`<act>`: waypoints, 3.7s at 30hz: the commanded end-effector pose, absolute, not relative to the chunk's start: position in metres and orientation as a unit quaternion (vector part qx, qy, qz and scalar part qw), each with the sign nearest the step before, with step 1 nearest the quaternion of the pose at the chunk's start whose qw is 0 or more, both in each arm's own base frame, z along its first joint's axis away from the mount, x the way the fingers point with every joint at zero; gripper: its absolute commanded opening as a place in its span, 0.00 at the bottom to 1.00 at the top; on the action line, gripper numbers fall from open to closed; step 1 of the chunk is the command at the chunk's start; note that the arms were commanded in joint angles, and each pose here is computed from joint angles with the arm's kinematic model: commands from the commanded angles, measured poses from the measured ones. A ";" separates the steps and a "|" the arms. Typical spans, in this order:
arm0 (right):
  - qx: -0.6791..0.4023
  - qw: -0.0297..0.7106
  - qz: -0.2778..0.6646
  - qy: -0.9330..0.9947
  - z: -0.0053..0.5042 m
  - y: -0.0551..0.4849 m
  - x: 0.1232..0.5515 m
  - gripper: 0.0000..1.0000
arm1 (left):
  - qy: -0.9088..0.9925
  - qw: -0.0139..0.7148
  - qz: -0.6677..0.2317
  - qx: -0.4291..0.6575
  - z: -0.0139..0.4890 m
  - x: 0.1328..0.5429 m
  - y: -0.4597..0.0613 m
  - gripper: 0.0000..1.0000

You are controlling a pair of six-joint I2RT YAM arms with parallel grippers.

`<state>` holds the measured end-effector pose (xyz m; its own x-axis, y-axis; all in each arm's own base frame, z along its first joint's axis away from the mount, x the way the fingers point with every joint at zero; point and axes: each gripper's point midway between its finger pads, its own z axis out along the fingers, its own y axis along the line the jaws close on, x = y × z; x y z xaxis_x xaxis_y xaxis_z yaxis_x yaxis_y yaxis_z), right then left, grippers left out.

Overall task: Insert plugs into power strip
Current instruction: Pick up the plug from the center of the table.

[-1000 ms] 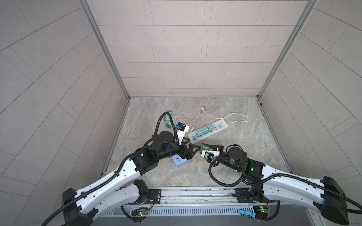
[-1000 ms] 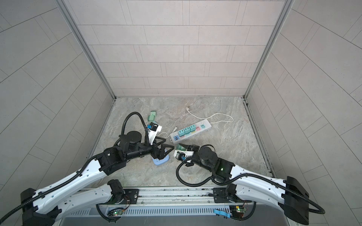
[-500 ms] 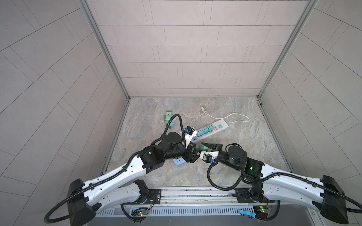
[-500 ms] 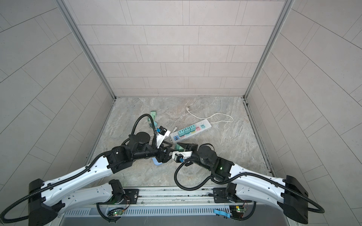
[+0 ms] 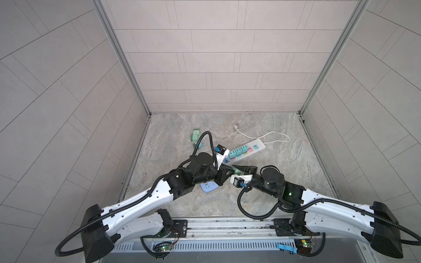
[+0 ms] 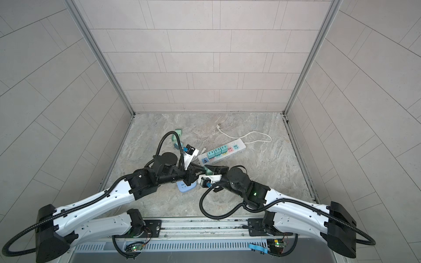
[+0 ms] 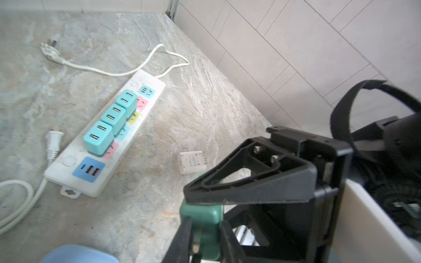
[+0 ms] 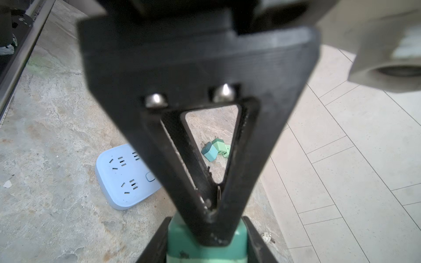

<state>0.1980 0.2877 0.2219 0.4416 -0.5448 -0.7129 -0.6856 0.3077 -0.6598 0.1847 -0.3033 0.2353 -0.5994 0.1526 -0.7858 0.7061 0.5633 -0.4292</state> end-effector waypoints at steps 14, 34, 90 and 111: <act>-0.513 0.654 0.092 0.548 0.267 0.292 0.205 0.53 | 0.770 0.421 -0.388 0.281 0.266 0.186 -0.303 0.00; -0.125 0.606 0.190 0.762 0.303 0.189 0.237 0.91 | 0.624 0.721 -0.193 0.232 0.307 0.236 -0.236 0.00; 0.020 0.451 0.665 0.595 0.391 0.270 0.213 0.37 | 0.285 0.851 -0.206 0.390 0.372 0.159 -0.282 0.00; -0.085 0.638 0.305 0.702 0.372 0.192 0.268 0.00 | 0.451 0.836 -0.240 0.200 0.354 0.199 -0.216 0.90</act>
<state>0.2612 0.2083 0.3829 -0.2885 0.5045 -0.8138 -0.5181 0.6325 0.5758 0.1801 -0.2490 0.3560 0.5895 -0.1537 -0.7930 0.6249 0.7088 0.3272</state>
